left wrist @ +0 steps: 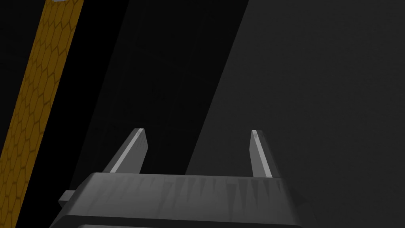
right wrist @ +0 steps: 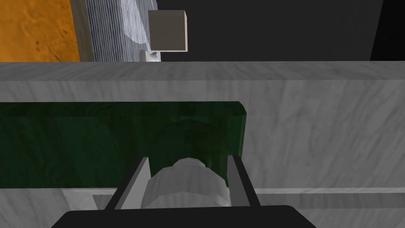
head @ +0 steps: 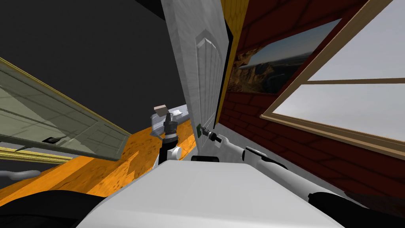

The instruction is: Pull the door open

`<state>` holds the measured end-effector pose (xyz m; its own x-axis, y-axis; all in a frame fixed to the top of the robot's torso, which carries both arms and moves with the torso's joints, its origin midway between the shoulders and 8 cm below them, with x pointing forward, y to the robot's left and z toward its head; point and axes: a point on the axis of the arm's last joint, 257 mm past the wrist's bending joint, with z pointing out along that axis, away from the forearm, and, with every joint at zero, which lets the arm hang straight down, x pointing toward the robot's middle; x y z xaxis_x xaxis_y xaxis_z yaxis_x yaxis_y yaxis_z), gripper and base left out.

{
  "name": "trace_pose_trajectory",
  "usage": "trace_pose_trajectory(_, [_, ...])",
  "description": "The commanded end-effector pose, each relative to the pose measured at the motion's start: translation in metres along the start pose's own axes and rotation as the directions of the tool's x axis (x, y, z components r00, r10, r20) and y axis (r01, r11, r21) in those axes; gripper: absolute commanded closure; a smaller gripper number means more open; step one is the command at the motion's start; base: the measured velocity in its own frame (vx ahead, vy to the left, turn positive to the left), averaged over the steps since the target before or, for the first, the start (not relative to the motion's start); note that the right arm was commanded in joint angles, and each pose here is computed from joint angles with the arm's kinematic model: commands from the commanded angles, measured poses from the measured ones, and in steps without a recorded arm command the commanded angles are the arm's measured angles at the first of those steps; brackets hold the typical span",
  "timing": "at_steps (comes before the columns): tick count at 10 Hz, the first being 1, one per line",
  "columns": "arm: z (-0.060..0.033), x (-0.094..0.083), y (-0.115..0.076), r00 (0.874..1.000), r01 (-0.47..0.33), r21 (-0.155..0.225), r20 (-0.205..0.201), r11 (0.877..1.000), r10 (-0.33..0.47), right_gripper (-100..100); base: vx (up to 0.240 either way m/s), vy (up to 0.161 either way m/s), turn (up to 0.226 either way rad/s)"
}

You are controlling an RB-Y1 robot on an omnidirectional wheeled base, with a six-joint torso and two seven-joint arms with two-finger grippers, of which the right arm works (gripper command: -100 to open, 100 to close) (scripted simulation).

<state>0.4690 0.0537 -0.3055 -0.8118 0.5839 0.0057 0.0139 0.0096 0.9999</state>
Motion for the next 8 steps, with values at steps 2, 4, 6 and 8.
trace_pose_trajectory(2, [-0.0065, -0.020, 0.008, 1.000, 0.000, -0.014, 0.000, 1.000, 0.000, 100, -0.027, -0.140, 0.258])
trace_pose_trajectory(4, [-0.0112, -0.025, 0.009, 1.000, 0.002, -0.016, -0.015, 1.000, -0.002, 100, -0.045, -0.070, 0.191])
trace_pose_trajectory(6, [-0.0117, -0.020, 0.006, 1.000, 0.000, -0.012, -0.023, 1.000, 0.000, 100, -0.057, 0.002, 0.036])
trace_pose_trajectory(8, [-0.0167, -0.030, 0.005, 1.000, 0.000, -0.011, -0.015, 1.000, 0.000, 100, -0.073, -0.112, -0.058])
